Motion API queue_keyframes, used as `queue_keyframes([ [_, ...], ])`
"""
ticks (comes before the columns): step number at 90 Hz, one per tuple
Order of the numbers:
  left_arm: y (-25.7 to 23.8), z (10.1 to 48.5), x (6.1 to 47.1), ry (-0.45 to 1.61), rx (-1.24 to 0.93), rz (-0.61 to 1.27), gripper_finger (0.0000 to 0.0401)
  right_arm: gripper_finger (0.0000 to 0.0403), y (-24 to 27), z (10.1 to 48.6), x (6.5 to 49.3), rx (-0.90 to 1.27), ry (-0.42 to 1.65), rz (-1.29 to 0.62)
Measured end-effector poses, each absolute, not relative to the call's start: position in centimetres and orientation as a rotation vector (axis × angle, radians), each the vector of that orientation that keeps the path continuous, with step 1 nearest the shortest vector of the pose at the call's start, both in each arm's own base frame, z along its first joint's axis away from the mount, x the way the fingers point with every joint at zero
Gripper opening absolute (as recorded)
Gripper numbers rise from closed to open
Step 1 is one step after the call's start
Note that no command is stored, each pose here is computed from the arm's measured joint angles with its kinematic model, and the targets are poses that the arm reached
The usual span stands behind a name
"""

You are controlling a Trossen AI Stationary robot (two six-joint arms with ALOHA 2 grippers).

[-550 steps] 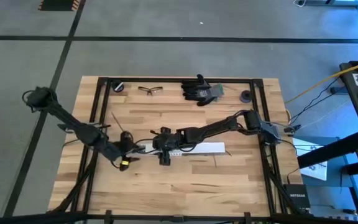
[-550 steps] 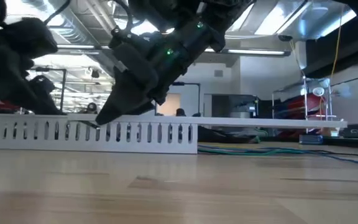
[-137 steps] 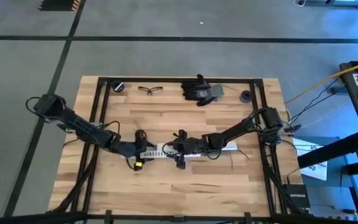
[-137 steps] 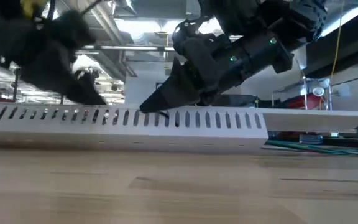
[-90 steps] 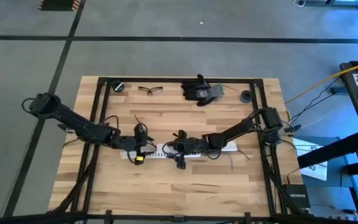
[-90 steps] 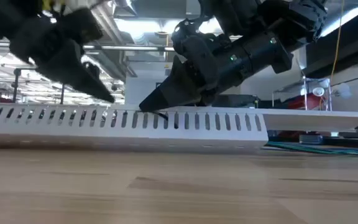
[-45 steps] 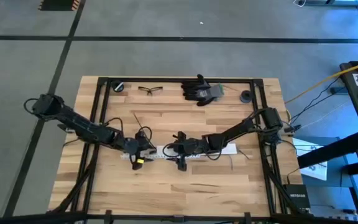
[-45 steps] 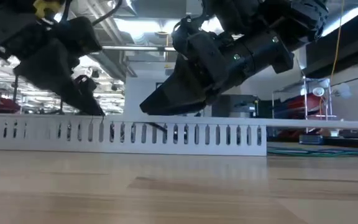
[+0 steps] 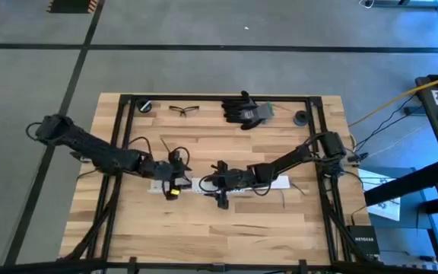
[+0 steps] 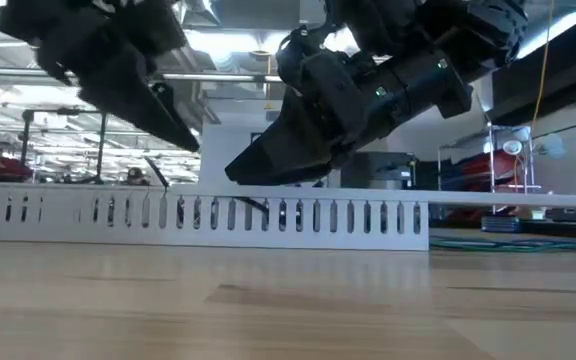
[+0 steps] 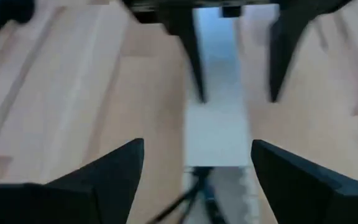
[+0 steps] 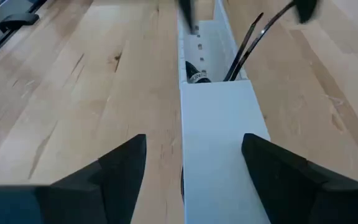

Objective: Ziptie cables
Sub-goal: Close the white cable duct

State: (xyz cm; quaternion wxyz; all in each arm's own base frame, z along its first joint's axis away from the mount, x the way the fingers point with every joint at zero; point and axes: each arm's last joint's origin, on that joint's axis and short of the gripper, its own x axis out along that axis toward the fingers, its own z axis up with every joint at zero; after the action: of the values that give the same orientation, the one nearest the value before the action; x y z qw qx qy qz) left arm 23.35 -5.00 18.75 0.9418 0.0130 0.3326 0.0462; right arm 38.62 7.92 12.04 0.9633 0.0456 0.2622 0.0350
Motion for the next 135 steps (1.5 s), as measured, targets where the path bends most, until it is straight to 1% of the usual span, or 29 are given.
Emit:
queue_keyframes([
  [6,-4.5,19.2,23.7,0.673,0.016,0.09,0.0282,0.0255,7.9,12.0,38.6,0.092,0.531,0.071],
  [15,-4.1,19.8,24.2,0.665,-0.033,0.02,0.0282,0.0255,7.9,12.0,38.6,0.093,0.531,0.073],
  [33,-3.3,18.2,23.5,0.833,-0.058,0.028,0.0282,0.0255,7.9,12.0,38.6,0.093,0.533,0.075],
  [53,-4.4,16.3,23.0,0.897,-0.173,-0.049,0.0282,0.0255,8.0,12.0,38.6,0.096,0.536,0.089],
  [66,-5.3,16.1,23.1,0.878,-0.179,-0.074,0.0282,0.0255,8.0,12.0,38.6,0.096,0.538,0.092],
  [78,-6.0,16.2,23.5,0.817,-0.154,-0.05,0.0282,0.0255,8.0,12.0,38.6,0.095,0.538,0.092],
  [95,-7.2,14.7,24.2,0.832,-0.153,-0.035,0.0282,0.0255,8.0,12.0,38.6,0.095,0.541,0.092],
  [119,-8.2,12.3,24.2,0.873,-0.089,0.093,0.0282,0.0255,7.9,12.0,38.6,0.092,0.535,0.074],
  [135,-9.0,12.6,24.4,0.776,-0.016,0.124,0.028,0.0255,7.9,12.0,38.6,0.092,0.53,0.074],
])
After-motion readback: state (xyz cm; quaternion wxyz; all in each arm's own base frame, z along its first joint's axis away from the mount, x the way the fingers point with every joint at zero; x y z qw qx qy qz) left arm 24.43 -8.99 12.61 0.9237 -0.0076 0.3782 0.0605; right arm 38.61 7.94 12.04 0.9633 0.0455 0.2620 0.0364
